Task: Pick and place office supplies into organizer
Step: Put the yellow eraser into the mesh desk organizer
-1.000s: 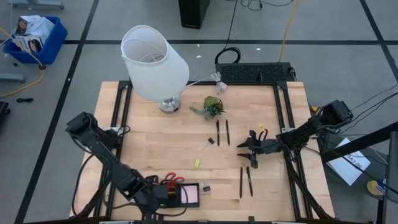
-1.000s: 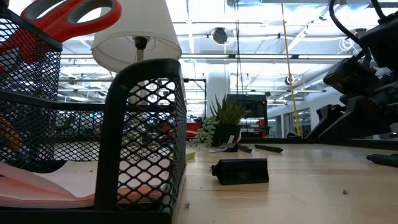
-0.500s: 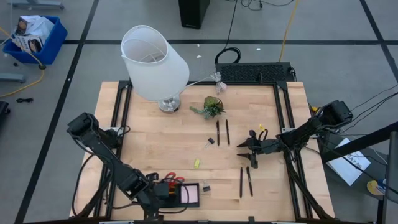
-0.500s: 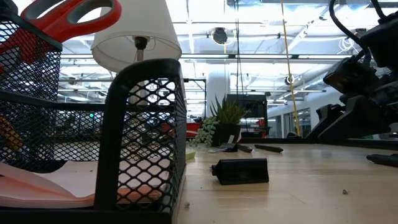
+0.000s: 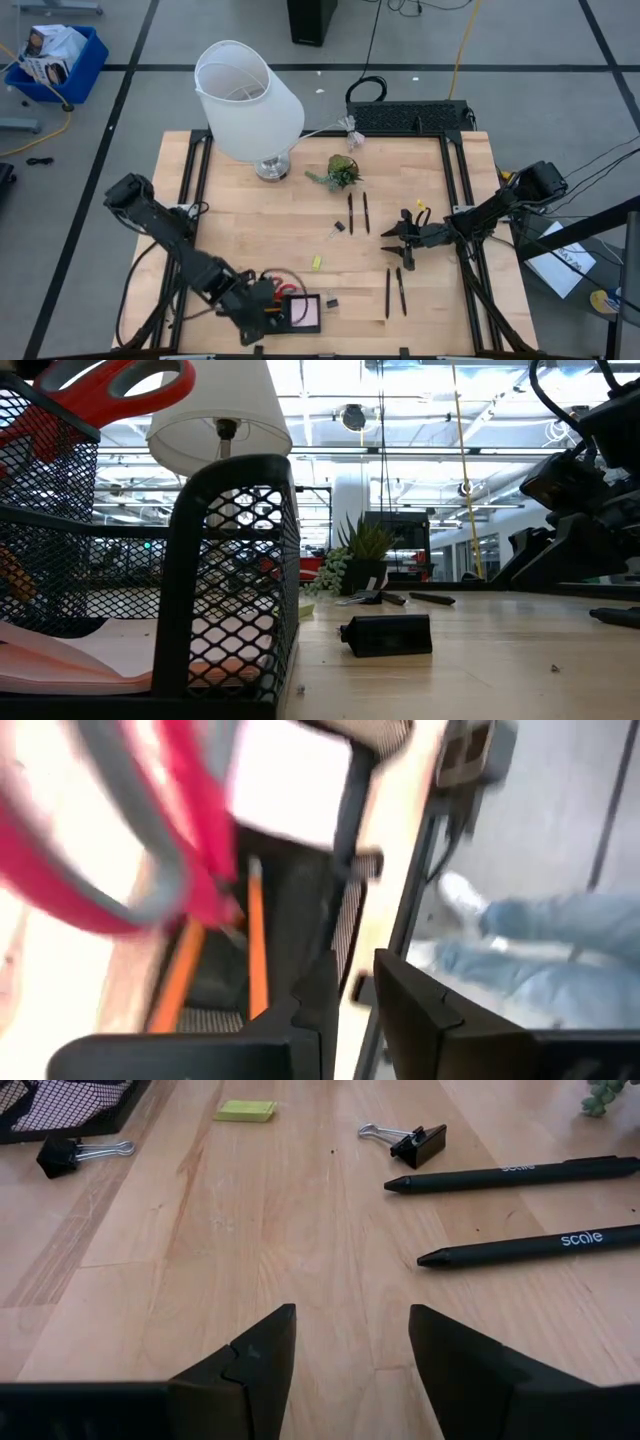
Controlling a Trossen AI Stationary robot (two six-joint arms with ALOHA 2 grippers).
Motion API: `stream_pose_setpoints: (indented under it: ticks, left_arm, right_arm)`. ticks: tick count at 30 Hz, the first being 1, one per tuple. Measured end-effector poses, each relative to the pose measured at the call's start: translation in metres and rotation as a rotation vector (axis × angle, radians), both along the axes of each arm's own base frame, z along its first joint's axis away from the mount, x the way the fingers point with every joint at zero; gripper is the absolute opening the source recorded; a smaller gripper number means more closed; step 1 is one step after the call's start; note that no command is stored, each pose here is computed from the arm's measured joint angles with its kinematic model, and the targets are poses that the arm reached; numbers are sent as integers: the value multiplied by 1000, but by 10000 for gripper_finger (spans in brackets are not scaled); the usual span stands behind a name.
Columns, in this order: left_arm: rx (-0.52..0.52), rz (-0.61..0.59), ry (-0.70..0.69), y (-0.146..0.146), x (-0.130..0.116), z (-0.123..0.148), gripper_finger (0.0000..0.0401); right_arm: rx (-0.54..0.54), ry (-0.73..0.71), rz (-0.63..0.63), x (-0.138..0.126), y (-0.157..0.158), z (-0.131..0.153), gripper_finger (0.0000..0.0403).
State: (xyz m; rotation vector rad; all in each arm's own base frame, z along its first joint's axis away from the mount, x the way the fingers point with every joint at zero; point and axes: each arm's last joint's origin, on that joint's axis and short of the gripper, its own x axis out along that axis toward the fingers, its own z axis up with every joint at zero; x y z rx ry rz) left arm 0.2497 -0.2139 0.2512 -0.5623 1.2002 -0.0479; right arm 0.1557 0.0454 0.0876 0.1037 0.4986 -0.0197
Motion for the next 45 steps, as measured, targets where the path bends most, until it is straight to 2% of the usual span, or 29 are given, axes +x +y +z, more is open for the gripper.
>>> stream_pose_setpoints:
  ticks: [7, 12, 15, 19, 25, 27, 30, 36, 39, 45]
  left_arm:
    - [-100, 146, -83, 39, 8, 34, 49]
    - [-206, 205, -177, 68, 27, 51, 45]
    - [-240, 185, -176, 83, 37, 50, 45]
    - [-306, 217, -36, 106, 58, 28, 45]
    - [-273, 377, -41, 140, 91, 34, 44]
    - [-226, 450, -87, 151, 104, 38, 44]
    - [-181, 543, -73, 165, 123, 36, 44]
    - [-178, 567, 36, 174, 168, 7, 44]
    - [-156, 604, 104, 173, 173, -3, 44]
    - [-80, 773, 210, 163, 167, -18, 54]
  right_arm:
    - [0, 0, 0, 0, 0, 0, 192]
    - [0, 0, 0, 0, 0, 0, 192]
    - [0, 0, 0, 0, 0, 0, 192]
    - [0, 0, 0, 0, 0, 0, 192]
    - [0, 0, 0, 0, 0, 0, 192]
    - [0, 0, 0, 0, 0, 0, 192]
    - [0, -1, 0, 0, 0, 0, 192]
    - [1, -3, 0, 0, 0, 0, 192]
    - [0, -1, 0, 0, 0, 0, 192]
    - [0, -1, 0, 0, 0, 0, 192]
